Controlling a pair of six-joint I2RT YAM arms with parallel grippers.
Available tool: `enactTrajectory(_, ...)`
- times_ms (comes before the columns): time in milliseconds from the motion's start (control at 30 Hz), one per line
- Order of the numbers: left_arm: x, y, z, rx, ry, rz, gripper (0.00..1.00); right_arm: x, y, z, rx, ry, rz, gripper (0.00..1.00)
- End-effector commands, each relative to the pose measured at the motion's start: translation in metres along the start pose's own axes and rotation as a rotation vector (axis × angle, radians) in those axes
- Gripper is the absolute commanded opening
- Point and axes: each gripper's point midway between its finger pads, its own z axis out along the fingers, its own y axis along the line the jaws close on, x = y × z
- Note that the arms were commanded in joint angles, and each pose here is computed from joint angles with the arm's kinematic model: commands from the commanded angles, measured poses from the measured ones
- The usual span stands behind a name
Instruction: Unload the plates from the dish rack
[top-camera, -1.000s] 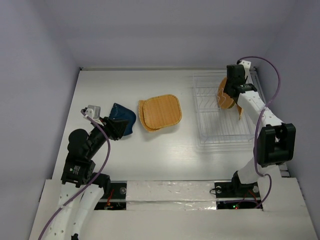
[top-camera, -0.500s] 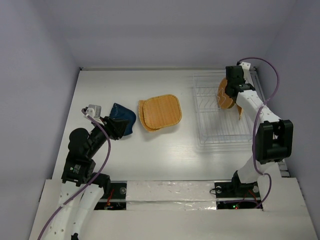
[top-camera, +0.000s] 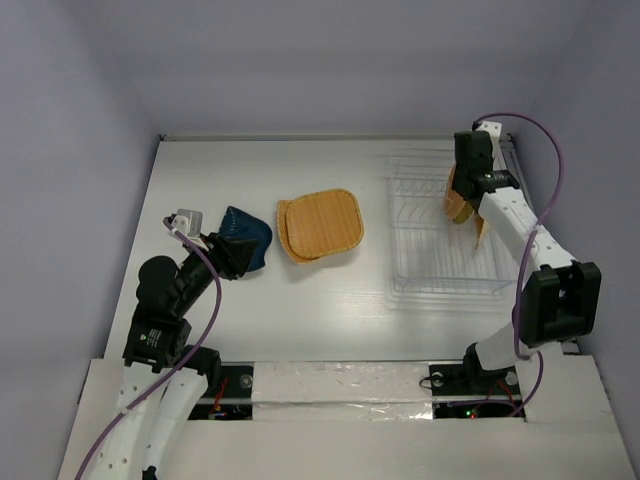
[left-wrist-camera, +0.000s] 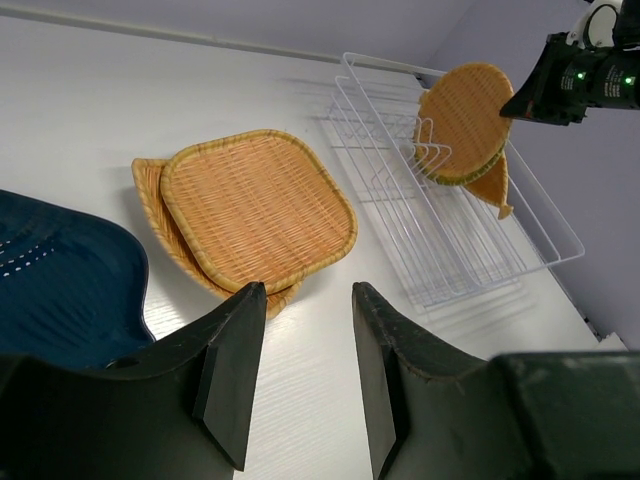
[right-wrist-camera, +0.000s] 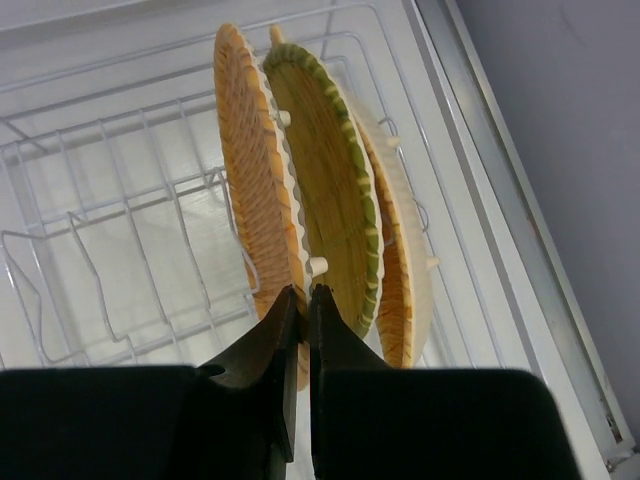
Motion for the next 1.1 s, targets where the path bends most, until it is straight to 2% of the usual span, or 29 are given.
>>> enactTrajectory(0,-0.007,-0.001,0.004,0.015,-0.030,0.019,0.37,-0.069,-0.004,-0.052,-0.071,-0.214,0.146,0.00)
enactTrajectory(67,-0.007,-0.002,0.003,0.016,-0.031,0.018,0.37,-0.087,-0.012,-0.080,-0.117,-0.269,0.189,0.00)
enactTrajectory(267,-0.008,-0.002,0.003,0.017,-0.034,0.019,0.37,-0.105,-0.011,-0.121,-0.249,-0.342,0.234,0.00)
enactTrajectory(467,-0.008,-0.002,0.002,0.018,-0.036,0.020,0.37,-0.099,-0.006,-0.120,-0.263,-0.322,0.222,0.00)
enactTrajectory(533,-0.008,-0.002,0.002,0.018,-0.036,0.018,0.37,-0.100,0.002,-0.129,-0.320,-0.332,0.243,0.00)
enactTrajectory(767,-0.009,0.000,0.003,0.011,-0.038,0.014,0.37,-0.091,0.091,-0.185,-0.817,-0.330,0.338,0.00)
enactTrajectory(833,-0.009,-0.001,0.003,0.012,-0.040,0.015,0.37,-0.074,0.123,-0.187,-0.896,-0.276,0.342,0.00)
enactTrajectory(867,-0.010,-0.001,0.003,0.012,-0.041,0.015,0.37,-0.073,0.143,-0.201,-0.986,-0.263,0.361,0.00)
enactTrajectory(1067,-0.009,0.000,0.002,0.011,-0.042,0.015,0.37,-0.038,0.219,-0.204,-1.145,-0.123,0.393,0.00)
